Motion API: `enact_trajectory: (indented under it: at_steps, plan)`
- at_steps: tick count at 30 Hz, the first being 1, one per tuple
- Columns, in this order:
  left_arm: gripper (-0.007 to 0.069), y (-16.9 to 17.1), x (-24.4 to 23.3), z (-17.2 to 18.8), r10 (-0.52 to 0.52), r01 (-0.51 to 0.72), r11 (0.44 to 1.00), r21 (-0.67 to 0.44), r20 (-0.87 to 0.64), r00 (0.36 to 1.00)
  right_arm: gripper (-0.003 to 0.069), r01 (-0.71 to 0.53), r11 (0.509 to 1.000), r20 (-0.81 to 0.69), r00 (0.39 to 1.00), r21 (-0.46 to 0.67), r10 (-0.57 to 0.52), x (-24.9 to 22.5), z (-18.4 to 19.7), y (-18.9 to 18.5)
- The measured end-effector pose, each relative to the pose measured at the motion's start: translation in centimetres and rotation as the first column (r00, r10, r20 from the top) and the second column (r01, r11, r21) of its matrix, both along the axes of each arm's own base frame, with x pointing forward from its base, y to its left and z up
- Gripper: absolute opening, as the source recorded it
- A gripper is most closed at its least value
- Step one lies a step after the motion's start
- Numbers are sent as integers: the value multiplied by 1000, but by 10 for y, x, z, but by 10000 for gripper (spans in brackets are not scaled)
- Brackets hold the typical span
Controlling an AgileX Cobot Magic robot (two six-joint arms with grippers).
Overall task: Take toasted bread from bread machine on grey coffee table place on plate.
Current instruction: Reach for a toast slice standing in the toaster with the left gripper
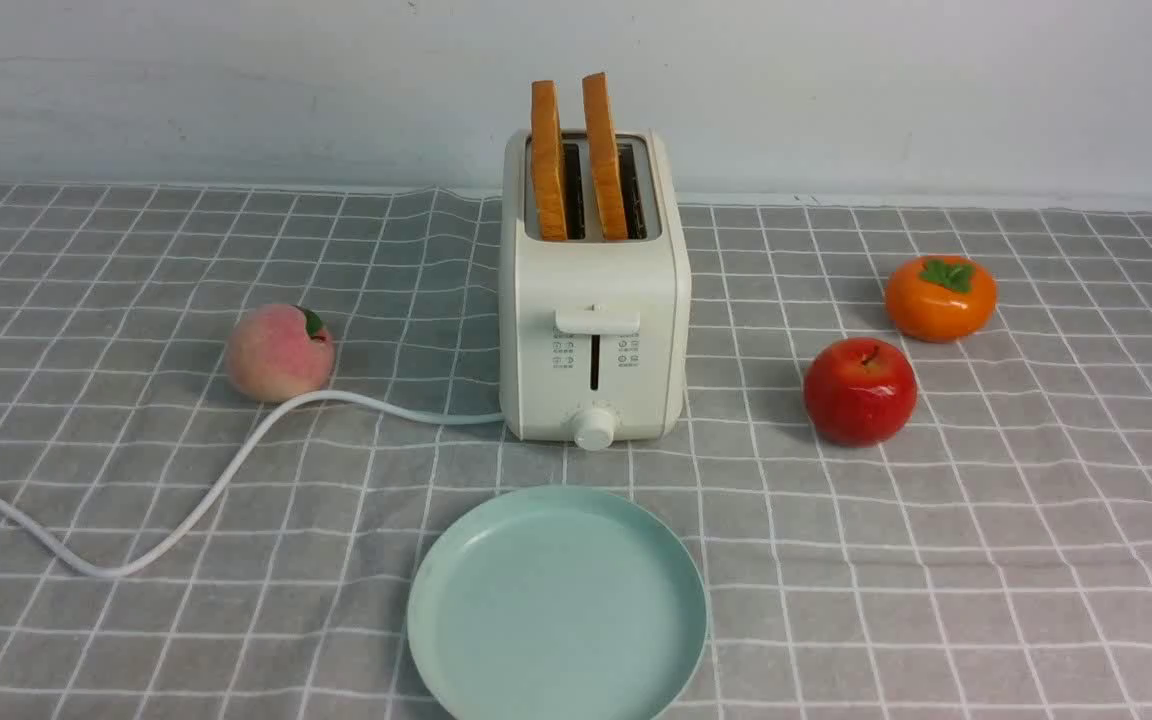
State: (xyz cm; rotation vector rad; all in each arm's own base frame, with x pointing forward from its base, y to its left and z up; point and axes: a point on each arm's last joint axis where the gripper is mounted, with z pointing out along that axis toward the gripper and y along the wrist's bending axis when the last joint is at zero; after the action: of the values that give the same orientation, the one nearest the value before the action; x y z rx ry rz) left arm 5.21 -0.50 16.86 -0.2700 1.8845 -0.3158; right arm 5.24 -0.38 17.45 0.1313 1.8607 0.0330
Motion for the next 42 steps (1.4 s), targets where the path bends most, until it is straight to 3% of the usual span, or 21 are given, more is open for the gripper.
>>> enact_trajectory:
  at_steps: [34, 38, 39, 40, 42]
  plan:
    - [237, 0, 1, 2, 1, -1, 1000, 7, 25, 1000, 240, 0, 1000, 0, 1000, -1, 0, 0, 0, 0]
    - [237, -2, 3, 12, 27, -8, 989, -150, 125, 992, 240, 0, 999, 21, 1000, 50, -1, 1, 1, 1]
    - [237, -2, 4, 16, 46, -9, 973, -229, 154, 987, 240, -2, 992, 55, 998, 128, -6, 2, 3, 3]
    - [237, -2, 4, 17, 47, -8, 971, -238, 159, 986, 240, -2, 990, 61, 998, 142, -7, 2, 3, 3]
    - [237, -2, 4, 24, 94, -2, 918, -397, 212, 973, 240, -20, 942, 175, 984, 334, -41, 4, 14, 5]
